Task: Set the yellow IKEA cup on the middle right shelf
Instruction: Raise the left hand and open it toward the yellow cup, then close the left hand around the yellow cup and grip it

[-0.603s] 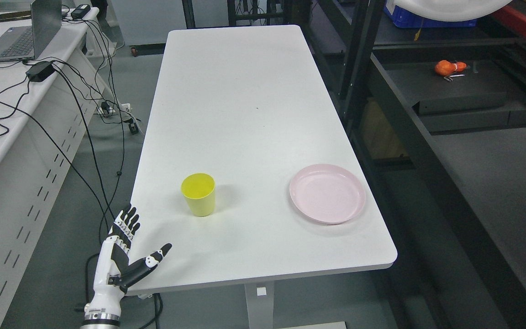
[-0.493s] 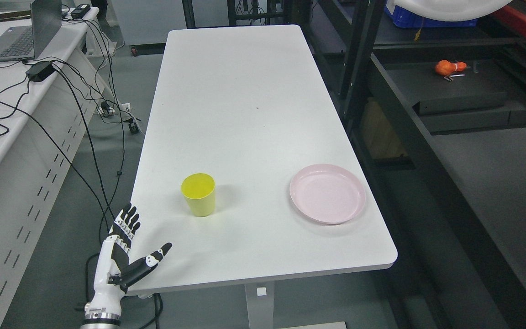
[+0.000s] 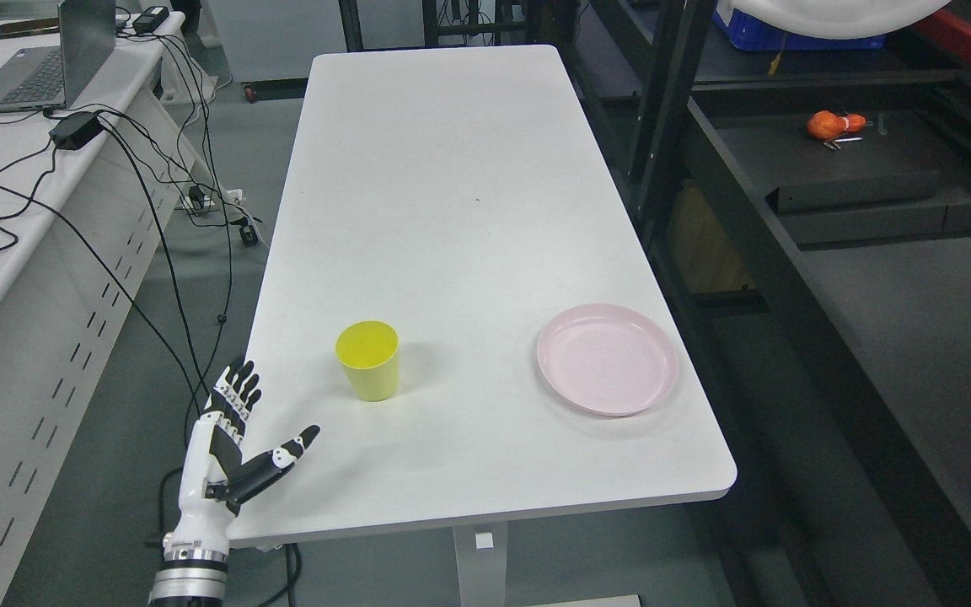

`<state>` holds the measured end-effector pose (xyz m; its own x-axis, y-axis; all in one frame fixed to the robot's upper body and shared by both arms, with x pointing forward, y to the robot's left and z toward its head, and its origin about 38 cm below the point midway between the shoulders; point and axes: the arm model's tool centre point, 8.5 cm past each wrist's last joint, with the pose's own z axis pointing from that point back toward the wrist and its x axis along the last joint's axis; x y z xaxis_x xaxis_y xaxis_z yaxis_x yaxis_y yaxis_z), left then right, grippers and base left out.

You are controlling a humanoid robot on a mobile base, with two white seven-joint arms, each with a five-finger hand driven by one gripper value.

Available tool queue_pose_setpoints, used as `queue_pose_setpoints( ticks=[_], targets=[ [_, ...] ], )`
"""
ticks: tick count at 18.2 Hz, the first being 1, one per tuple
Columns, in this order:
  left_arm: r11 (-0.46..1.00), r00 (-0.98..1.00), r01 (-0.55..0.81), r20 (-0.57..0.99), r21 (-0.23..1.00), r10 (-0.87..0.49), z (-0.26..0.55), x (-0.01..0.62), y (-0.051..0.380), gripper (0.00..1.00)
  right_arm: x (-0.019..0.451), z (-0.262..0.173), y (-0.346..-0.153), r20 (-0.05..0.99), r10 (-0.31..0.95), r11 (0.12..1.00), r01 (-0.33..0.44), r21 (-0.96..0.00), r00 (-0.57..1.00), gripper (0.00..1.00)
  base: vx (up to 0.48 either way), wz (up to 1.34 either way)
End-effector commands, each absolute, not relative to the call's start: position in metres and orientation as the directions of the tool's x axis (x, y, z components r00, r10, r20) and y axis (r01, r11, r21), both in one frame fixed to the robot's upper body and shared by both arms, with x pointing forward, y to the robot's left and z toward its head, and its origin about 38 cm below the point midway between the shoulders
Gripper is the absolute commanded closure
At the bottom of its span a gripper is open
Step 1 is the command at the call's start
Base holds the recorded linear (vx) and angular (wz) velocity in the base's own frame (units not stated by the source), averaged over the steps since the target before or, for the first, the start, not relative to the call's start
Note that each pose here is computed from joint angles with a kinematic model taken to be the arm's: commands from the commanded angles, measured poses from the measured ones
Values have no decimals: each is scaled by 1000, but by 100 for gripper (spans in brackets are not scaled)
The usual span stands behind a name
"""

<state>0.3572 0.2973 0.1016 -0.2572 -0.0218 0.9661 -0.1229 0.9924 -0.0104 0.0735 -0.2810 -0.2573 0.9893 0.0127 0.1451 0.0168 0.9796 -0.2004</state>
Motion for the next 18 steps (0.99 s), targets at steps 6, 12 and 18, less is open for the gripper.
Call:
queue_pose_setpoints(
  ticks=[6,12,18],
  targets=[
    [999,-166,-34,986,-4,-2,74,415,255,1,64,-257,-291,132,6,977,22,-213,991,1,0,0],
    [999,-119,-36,993,-15,11,67,448,244,1,64,-257,-291,132,6,977,22,-213,991,1,0,0],
    [999,-126,16,991,-42,44,76,466,218,1,65,-257,-291,133,6,977,22,-213,991,1,0,0]
  ],
)
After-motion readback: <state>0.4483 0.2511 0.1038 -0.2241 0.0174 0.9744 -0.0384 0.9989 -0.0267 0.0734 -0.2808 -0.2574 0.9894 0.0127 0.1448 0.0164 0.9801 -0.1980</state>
